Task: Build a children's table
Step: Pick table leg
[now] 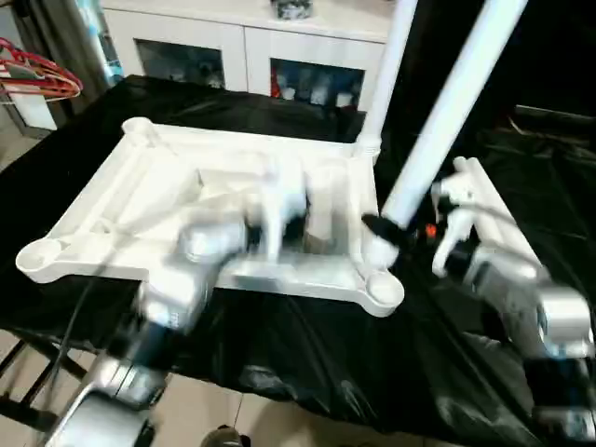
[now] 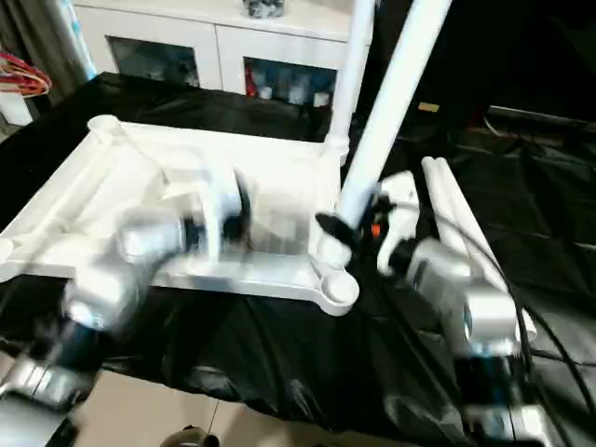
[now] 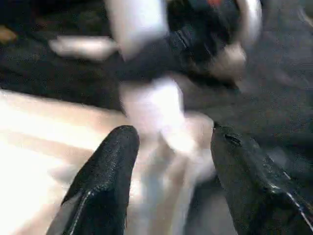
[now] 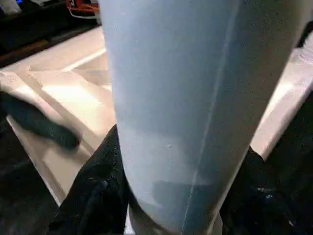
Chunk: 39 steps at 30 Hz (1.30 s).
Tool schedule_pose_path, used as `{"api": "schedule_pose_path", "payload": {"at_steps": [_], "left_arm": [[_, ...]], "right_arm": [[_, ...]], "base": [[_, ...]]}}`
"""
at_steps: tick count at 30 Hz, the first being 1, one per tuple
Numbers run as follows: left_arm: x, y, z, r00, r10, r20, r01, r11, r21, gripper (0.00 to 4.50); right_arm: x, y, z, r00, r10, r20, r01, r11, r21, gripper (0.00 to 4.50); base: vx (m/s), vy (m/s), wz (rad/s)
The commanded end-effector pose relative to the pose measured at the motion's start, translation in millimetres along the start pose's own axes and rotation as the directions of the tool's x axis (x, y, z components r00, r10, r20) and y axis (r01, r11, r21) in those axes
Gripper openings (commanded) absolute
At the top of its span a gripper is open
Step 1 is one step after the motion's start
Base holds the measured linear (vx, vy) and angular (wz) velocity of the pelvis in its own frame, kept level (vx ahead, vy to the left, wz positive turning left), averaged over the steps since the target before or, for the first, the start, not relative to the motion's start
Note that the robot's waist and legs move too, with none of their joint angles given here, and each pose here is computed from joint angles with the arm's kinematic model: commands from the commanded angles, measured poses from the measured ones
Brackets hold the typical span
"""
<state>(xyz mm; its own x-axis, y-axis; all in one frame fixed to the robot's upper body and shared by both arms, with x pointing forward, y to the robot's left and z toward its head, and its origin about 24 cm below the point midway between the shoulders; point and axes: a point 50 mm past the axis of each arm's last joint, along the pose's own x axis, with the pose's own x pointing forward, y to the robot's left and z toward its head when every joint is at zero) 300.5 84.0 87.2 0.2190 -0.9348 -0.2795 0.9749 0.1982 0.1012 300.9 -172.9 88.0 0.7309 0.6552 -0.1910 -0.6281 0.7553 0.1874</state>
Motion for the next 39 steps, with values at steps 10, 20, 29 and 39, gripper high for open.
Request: {"api": "schedule_pose_path", "payload": {"at_steps": [10,20,29,39], "left_arm": [[9.5,1.9,-34.7,0.973,-0.059,-0.221,0.081,0.992,0.092,1.97],[12.3,14.7,-37.3,0.969,-0.058,-0.239,0.086,0.99,0.109,1.1],[11.7,17.7,-43.7,0.956,-0.082,-0.281,0.114,0.988,0.1,0.37],[0.5,21.7,-52.4,0.923,-0.102,-0.37,0.156,0.981,0.119,0.0]], "right_arm": [[-0.2,3.5,3.2,0.999,-0.017,0.027,0.019,0.998,-0.058,1.91],[-0.9,7.8,-1.4,1.0,-0.004,0.013,0.005,0.998,-0.069,1.91],[-1.4,9.0,-2.7,1.0,-0.001,0.008,0.002,0.997,-0.072,1.91],[-0.4,9.7,-3.5,1.0,0.011,0.0,-0.01,0.998,-0.069,1.91]], "base": [[0.0,0.0,0.0],[0.0,0.0,0.0],[0.0,0.0,0.0],[0.0,0.0,0.0]]}}
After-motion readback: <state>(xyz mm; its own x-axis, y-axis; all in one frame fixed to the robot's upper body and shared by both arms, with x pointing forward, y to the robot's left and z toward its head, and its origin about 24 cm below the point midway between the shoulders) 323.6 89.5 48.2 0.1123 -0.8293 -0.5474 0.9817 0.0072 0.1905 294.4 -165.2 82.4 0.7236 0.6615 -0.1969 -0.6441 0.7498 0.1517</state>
